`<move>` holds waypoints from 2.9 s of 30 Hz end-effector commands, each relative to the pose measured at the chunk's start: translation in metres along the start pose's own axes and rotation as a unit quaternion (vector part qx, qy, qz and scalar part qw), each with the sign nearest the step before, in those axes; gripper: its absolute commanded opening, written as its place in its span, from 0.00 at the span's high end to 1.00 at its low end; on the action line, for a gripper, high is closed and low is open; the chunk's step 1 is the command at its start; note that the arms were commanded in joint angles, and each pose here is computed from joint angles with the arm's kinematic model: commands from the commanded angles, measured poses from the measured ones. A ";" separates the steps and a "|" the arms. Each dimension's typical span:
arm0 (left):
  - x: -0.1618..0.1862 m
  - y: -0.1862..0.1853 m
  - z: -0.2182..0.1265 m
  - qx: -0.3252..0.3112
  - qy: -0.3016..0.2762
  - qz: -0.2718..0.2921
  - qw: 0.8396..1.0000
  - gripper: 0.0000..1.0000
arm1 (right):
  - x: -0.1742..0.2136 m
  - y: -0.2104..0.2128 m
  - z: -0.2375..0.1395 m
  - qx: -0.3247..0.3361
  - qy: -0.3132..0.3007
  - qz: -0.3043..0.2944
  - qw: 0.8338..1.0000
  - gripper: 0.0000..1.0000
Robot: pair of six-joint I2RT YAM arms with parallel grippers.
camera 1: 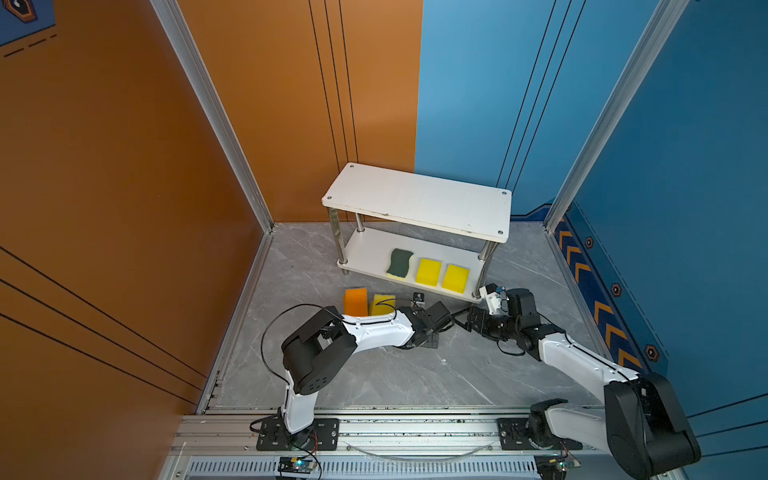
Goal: Place and organize the cleaning sponges onto the shelf
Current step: 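Close the left gripper on the green scouring pad, then lift the green scouring pad and carry it toward the lower shelf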
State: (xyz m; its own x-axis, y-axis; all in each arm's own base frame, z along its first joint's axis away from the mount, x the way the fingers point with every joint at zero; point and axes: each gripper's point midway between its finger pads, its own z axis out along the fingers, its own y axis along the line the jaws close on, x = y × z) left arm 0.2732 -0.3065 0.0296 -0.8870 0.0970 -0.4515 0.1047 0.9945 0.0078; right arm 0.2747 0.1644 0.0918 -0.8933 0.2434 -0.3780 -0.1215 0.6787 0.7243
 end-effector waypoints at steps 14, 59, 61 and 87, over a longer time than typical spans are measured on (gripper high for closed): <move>0.009 0.002 0.007 -0.016 0.022 0.013 1.000 0.21 | 0.004 -0.003 0.004 -0.006 0.008 0.010 1.000 0.00; -0.024 -0.024 -0.057 0.058 -0.041 0.138 0.988 0.36 | 0.005 -0.004 0.006 -0.007 0.010 0.012 1.000 0.00; -0.025 -0.026 -0.062 0.073 -0.038 0.146 0.986 0.36 | 0.005 -0.004 0.006 -0.008 0.010 0.013 1.000 0.00; -0.089 0.077 -0.115 0.111 -0.099 0.126 0.981 0.35 | 0.001 0.020 0.013 -0.033 0.013 0.000 0.999 0.00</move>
State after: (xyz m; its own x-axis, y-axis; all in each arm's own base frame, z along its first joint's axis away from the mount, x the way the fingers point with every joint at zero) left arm 0.3097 -0.2457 0.1732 -0.7302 0.2589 -0.6323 0.3853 0.9203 -0.0681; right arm 0.2718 0.1819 0.0907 -0.9078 0.2236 -0.3548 -0.1351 0.6450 0.7521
